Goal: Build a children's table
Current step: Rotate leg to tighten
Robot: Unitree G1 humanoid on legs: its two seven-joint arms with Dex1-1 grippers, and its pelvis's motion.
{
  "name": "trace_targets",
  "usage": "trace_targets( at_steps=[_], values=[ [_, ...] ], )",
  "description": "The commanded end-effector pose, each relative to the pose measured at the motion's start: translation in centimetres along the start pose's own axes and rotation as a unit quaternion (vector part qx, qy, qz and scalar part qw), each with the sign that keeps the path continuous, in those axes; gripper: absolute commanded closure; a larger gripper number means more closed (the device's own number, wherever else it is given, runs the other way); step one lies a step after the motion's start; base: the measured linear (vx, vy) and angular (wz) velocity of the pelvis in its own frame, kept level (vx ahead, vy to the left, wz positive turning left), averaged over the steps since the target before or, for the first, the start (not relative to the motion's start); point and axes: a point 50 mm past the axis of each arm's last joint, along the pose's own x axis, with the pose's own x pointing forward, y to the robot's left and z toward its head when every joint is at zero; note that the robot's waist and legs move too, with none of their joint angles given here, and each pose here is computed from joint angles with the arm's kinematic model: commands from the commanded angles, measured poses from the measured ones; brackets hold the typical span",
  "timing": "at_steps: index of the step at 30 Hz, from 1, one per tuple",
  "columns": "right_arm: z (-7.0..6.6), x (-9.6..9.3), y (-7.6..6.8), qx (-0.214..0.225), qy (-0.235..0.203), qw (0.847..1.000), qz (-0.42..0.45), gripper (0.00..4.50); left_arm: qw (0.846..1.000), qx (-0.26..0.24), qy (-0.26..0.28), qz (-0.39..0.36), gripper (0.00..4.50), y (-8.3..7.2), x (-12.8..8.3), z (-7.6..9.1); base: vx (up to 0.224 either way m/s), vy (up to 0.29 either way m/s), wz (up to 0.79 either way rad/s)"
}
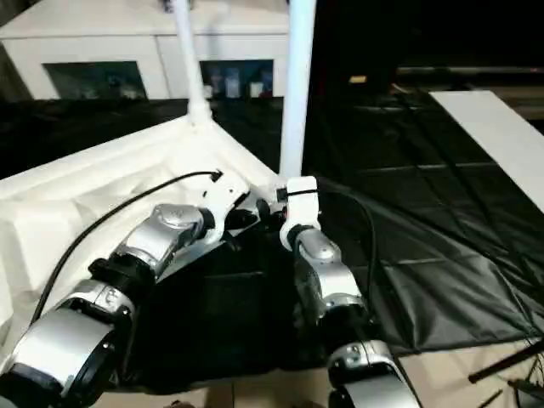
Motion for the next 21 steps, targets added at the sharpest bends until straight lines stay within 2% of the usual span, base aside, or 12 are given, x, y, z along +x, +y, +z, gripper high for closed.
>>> trace_targets(
  at_steps=[1, 2, 4, 6, 9, 10, 11, 12, 14, 18, 21],
  values=[
    [1.4, -1.5, -1.7, -0.026, -0.027, 0.999, 0.016, 0.11, 0.999, 0.031, -0.012, -0.031, 4.5, 0.0, -0.7, -0.8, 0.0, 0.0, 0.0],
    [1.5, -2.2, -2.3, -0.031, -0.028, 0.999, 0.027, 0.04, 0.999, 0.035, -0.009, -0.039, 4.5, 0.0, -1.0, -1.0, 0.0, 0.0, 0.0],
    [1.5, -2.6, -2.7, -0.033, -0.029, 0.998, 0.034, 0.04, 0.998, 0.035, -0.008, -0.042, 4.5, 0.0, -1.1, -1.2, 0.0, 0.0, 0.0],
    [1.5, -4.3, -3.6, -0.066, -0.016, 0.993, 0.096, 0.04, 0.997, 0.046, -0.007, -0.065, 4.5, 0.1, -1.8, -1.6, 0.0, 0.0, 0.0],
    [1.4, -5.0, -3.8, -0.08, -0.006, 0.989, 0.125, 0.04, 0.996, 0.046, -0.003, -0.07, 4.5, 0.2, -2.0, -1.9, 0.0, 0.0, 0.0],
    [1.3, -5.5, -4.0, -0.091, 0.0, 0.985, 0.146, 0.04, 0.996, 0.052, -0.003, -0.078, 4.5, 0.3, -2.2, -2.0, 0.0, 0.0, 0.0],
    [1.3, -6.9, -4.6, -0.12, 0.019, 0.975, 0.189, 0.04, 0.991, 0.07, -0.005, -0.11, 4.5, 0.3, -2.9, -2.3, 0.0, 0.0, 0.0],
    [1.3, -7.2, -4.7, -0.126, 0.023, 0.972, 0.198, 0.04, 0.99, 0.074, -0.006, -0.118, 4.5, 0.2, -3.0, -2.4, 0.0, 0.0, 0.0],
    [1.7, -8.6, -5.8, -0.155, 0.042, 0.96, 0.231, 0.04, 0.975, 0.109, -0.011, -0.194, 4.5, -0.2, -4.5, -2.8, 0.0, 0.0, 0.0],
    [2.0, -8.7, -6.3, -0.157, 0.046, 0.957, 0.24, 0.04, 0.957, 0.136, 0.001, -0.256, 4.5, -0.8, -5.7, -3.1, 0.0, 0.0, 0.0],
    [1.7, -8.6, -5.8, -0.16, 0.056, 0.949, 0.265, 0.04, 0.953, 0.144, 0.009, -0.266, 4.5, -0.9, -6.0, -3.2, 0.0, 0.0, 0.0]
  ],
)
